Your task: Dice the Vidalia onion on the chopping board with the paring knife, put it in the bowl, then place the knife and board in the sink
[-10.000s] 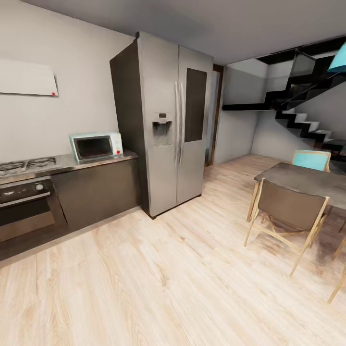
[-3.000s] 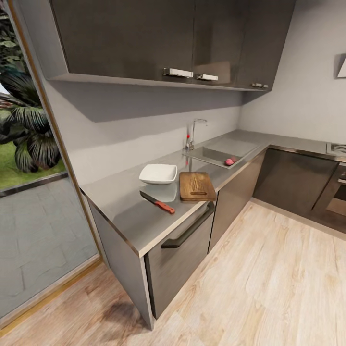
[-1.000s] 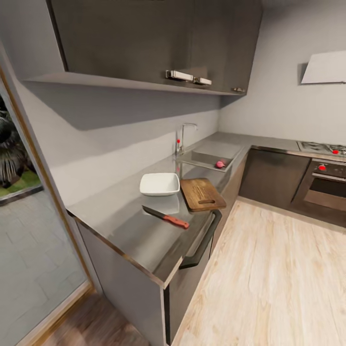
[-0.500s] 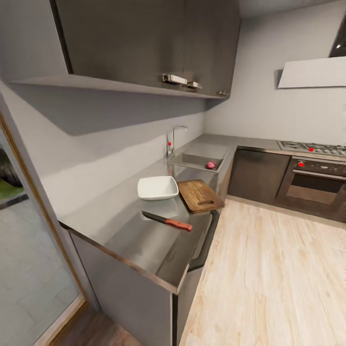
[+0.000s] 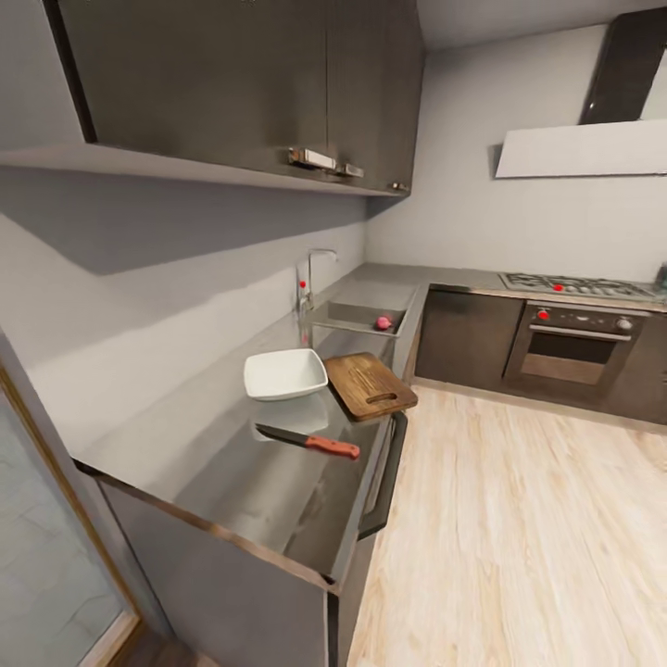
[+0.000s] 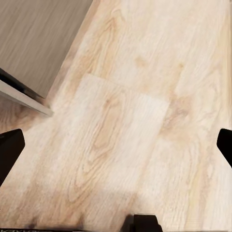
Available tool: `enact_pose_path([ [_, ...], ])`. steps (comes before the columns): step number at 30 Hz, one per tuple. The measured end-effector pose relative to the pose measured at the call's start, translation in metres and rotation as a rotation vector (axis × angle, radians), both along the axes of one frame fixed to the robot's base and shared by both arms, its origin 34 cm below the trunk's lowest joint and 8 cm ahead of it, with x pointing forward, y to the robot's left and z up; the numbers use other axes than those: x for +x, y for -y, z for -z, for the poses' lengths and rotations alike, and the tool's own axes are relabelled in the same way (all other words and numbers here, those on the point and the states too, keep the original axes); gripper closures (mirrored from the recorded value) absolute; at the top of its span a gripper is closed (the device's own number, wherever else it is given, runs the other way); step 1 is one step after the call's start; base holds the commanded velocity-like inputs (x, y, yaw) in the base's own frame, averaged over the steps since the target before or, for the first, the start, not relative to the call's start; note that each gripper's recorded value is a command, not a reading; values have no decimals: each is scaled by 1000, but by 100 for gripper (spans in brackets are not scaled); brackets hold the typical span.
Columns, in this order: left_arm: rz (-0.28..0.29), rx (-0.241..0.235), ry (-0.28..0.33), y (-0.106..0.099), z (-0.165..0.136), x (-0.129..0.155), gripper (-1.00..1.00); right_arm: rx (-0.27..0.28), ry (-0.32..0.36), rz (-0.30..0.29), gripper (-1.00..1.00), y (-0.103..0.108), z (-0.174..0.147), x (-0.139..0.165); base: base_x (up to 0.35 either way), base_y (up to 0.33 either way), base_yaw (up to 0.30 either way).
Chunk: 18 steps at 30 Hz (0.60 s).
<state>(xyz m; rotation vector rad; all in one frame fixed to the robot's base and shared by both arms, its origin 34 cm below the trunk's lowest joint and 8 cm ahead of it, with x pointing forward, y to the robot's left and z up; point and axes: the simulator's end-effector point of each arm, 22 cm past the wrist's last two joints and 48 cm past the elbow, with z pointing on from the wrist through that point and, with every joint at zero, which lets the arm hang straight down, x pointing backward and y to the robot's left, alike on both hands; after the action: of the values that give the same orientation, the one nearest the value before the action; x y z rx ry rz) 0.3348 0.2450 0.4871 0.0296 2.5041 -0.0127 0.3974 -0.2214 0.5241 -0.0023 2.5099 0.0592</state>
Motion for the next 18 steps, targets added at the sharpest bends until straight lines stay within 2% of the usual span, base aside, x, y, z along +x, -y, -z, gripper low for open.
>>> enact_pose_path([
  [11,-1,0,12,0,-2,4,-100,0,12,0,-100,0,-3,4,-35,239,-213],
  [18,0,0,20,0,-4,6,-100,0,21,0,-100,0,-5,6,90,285,-213],
])
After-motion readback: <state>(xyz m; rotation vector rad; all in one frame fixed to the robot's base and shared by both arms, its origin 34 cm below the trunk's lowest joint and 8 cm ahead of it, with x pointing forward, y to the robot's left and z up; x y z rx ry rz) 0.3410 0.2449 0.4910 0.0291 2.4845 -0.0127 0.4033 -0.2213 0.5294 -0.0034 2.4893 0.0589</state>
